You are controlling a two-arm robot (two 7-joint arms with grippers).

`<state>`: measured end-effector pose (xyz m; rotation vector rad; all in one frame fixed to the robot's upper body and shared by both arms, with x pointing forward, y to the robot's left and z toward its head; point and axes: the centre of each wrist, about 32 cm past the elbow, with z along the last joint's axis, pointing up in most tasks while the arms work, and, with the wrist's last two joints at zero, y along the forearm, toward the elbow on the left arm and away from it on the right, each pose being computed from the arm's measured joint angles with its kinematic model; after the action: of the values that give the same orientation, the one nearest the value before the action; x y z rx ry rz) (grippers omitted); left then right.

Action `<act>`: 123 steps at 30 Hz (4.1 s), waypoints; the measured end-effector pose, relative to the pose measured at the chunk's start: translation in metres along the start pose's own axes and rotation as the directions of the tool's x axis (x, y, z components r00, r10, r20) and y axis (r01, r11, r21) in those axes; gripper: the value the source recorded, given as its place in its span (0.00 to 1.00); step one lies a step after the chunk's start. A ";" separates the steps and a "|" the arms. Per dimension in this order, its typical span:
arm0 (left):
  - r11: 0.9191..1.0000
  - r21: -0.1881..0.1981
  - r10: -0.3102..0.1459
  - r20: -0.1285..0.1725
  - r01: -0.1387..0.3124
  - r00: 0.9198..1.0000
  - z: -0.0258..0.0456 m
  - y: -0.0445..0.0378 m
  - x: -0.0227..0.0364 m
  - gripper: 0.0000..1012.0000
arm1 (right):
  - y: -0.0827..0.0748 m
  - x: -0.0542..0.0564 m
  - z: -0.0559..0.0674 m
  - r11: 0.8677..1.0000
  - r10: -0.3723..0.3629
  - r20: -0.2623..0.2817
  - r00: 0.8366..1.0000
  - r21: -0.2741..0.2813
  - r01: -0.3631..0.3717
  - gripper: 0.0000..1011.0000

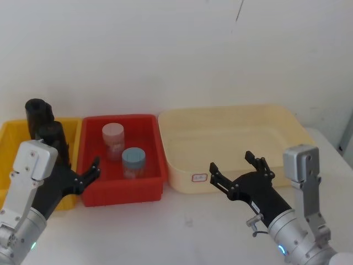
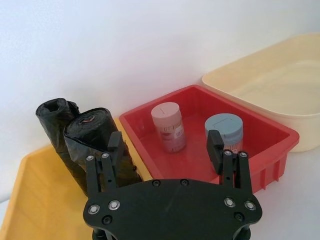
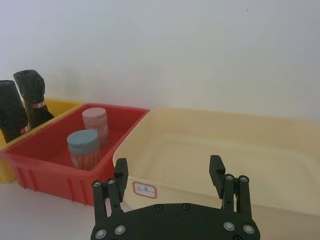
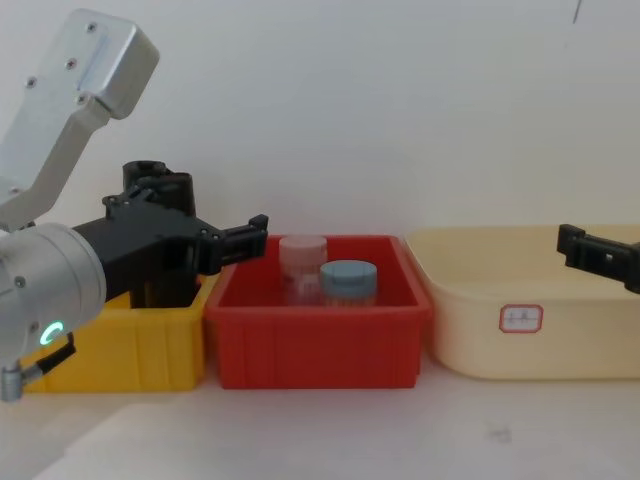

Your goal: Pick up the garbage bag with the one hand and transfer it to the other hand.

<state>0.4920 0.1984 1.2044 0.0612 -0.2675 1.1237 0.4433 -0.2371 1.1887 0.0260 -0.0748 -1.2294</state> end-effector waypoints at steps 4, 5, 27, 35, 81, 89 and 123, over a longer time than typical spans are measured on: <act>1.000 0.000 0.000 0.000 0.000 1.000 0.0000 0.0000 0.0000 0.99 | 0.000 0.000 0.000 1.000 0.000 0.000 1.000 0.000 0.000 0.99; 1.000 0.000 0.000 0.000 0.000 1.000 0.0000 0.0000 0.0000 0.99 | 0.000 0.000 0.000 1.000 0.000 0.000 1.000 0.000 0.000 0.99; 1.000 0.000 0.000 0.000 0.000 1.000 0.0000 0.0000 0.0000 0.99 | 0.000 0.000 0.000 1.000 0.000 0.000 1.000 0.000 0.000 0.99; 1.000 0.000 0.000 0.000 0.000 1.000 0.0000 0.0000 0.0000 0.99 | 0.000 0.000 0.000 1.000 0.000 0.000 1.000 0.000 0.000 0.99; 0.996 0.077 0.047 -0.140 -0.037 0.989 -0.0105 0.0577 0.0128 0.99 | 0.000 0.000 0.000 1.000 0.000 0.000 1.000 0.000 0.000 0.99; 0.995 0.094 0.057 -0.154 -0.043 0.986 -0.0099 0.0494 0.0275 0.99 | 0.000 0.000 0.000 1.000 0.000 0.000 1.000 0.000 0.000 0.99; 0.978 0.204 -0.010 -0.136 0.038 0.991 -0.0074 -0.0203 0.0763 0.99 | 0.000 0.000 0.000 1.000 0.000 0.000 1.000 0.000 0.000 0.99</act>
<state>0.5423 0.2582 1.2175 0.1717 -0.0283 1.1237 0.4433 -0.2371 1.1887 0.0259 -0.0748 -1.2295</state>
